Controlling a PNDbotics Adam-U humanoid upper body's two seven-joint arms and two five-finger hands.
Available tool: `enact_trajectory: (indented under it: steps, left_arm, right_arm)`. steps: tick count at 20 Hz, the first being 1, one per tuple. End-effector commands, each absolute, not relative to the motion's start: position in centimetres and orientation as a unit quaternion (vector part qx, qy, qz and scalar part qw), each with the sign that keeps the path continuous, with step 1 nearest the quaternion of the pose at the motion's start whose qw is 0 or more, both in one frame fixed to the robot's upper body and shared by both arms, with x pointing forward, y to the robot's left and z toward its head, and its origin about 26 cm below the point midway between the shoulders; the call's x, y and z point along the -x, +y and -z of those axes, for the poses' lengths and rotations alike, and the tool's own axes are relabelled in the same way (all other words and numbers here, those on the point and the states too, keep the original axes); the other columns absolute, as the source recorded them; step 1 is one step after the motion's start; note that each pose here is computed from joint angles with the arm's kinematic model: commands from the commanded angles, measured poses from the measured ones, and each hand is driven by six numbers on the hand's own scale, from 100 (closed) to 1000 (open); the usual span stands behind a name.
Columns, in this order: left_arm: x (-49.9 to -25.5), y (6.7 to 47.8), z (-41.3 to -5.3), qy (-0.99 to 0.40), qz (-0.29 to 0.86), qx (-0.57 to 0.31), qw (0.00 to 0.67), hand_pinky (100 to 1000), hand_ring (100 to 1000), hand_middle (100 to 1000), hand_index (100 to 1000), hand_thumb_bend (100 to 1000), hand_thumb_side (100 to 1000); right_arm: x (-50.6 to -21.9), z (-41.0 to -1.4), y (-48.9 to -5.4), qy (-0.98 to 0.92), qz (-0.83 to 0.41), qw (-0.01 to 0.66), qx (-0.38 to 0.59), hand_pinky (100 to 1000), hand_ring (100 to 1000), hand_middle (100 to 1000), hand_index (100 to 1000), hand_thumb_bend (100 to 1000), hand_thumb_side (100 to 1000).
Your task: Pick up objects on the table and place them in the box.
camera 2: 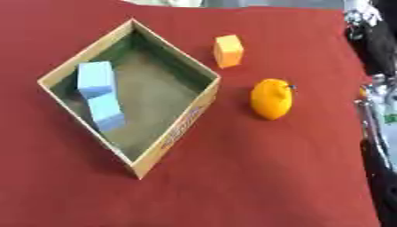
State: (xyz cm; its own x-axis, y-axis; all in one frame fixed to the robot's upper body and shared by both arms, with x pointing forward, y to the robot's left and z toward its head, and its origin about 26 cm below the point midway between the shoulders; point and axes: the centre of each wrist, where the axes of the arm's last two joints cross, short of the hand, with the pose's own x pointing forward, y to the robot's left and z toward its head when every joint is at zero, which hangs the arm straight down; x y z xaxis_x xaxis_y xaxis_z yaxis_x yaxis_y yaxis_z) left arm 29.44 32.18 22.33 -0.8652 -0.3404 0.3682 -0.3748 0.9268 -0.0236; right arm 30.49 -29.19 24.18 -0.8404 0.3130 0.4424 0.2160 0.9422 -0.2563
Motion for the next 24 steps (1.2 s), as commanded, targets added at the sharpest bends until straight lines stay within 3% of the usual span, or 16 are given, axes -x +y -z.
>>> enact_trajectory:
  steps: [1,7,12,21,24]
  left_arm:
    - [-29.3,32.1,-23.9,-0.971,-0.025,-0.181,0.152,900,780,712,859,187,747]
    - [-29.4,31.9,-24.3,-0.974,-0.023,-0.173,0.146,900,779,711,858,187,748]
    - [-29.3,32.0,-23.9,-0.972,-0.02,-0.176,0.154,902,778,710,857,182,756]
    - [-29.2,32.2,-23.4,-0.969,-0.013,-0.181,0.165,904,779,710,857,176,763]
    - [-29.2,32.2,-23.3,-0.969,-0.012,-0.181,0.168,904,779,710,857,175,764]
  right_arm:
    - [-30.2,-25.0,-29.2,-0.958,-0.098,0.23,0.138,846,773,608,806,100,537]
    - [-30.2,-25.4,-29.5,-0.956,-0.114,0.228,0.148,843,782,615,812,100,531]
    - [-29.8,-26.9,-30.6,-0.93,-0.201,0.23,0.204,846,812,650,836,100,523]
    - [-28.5,-30.9,-32.6,-0.786,-0.442,0.225,0.369,846,873,775,899,100,311]
    - [-28.3,-32.0,-32.6,-0.737,-0.504,0.215,0.396,845,879,795,908,100,298]
